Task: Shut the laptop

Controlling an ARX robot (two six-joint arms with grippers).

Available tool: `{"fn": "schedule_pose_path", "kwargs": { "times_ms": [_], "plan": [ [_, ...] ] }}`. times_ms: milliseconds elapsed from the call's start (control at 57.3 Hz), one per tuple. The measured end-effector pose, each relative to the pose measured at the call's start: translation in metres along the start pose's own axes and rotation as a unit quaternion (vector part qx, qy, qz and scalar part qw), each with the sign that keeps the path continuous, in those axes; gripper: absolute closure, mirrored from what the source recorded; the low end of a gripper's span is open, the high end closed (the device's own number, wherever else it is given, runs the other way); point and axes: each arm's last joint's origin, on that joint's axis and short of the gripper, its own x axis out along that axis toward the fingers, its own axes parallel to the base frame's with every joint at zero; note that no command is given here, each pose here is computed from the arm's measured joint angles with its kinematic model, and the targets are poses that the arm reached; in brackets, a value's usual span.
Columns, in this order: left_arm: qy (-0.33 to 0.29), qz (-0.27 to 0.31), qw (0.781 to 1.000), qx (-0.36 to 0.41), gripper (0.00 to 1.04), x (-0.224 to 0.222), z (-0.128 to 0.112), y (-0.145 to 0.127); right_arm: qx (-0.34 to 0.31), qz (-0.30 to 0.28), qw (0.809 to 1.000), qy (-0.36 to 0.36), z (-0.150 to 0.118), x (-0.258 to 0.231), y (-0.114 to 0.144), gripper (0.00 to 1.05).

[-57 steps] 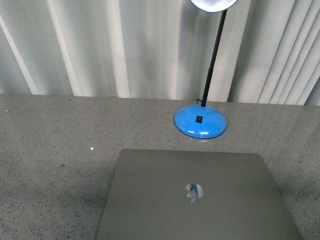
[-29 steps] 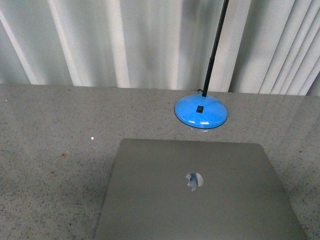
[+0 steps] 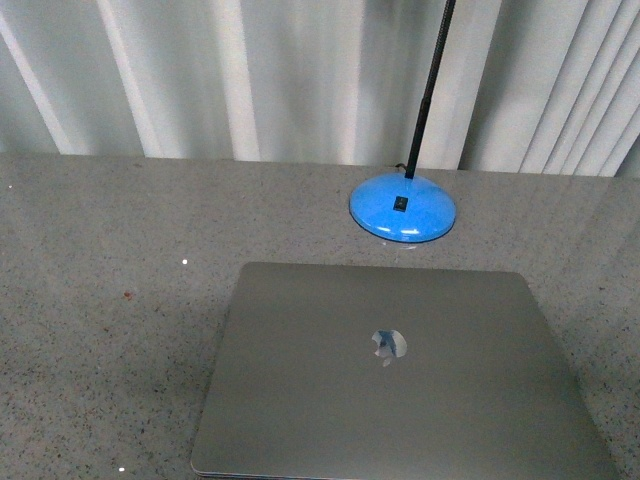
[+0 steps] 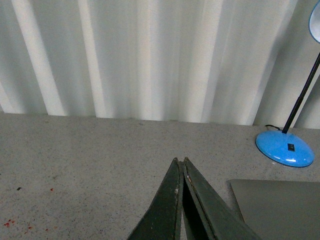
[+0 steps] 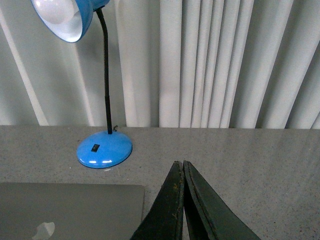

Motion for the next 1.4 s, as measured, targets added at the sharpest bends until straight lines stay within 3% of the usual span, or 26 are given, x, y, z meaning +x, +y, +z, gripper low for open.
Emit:
{"fn": "schedule_pose_path", "kwargs": {
  "times_ms": [943,995,1397],
  "plan": [
    [0.003,0.0,1.0,0.0,1.01,-0.018,-0.003,0.0,-0.001,0.0,1.0,0.003,-0.003,-0.019,0.0,1.01],
    [0.003,0.0,1.0,0.0,0.99,-0.018,-0.003,0.0,-0.001,0.0,1.0,0.003,-0.003,-0.019,0.0,0.92],
    [0.003,0.0,1.0,0.0,0.23,-0.018,-0.003,0.0,-0.001,0.0,1.0,0.003,-0.003,-0.019,0.0,0.18]
  ]
}}
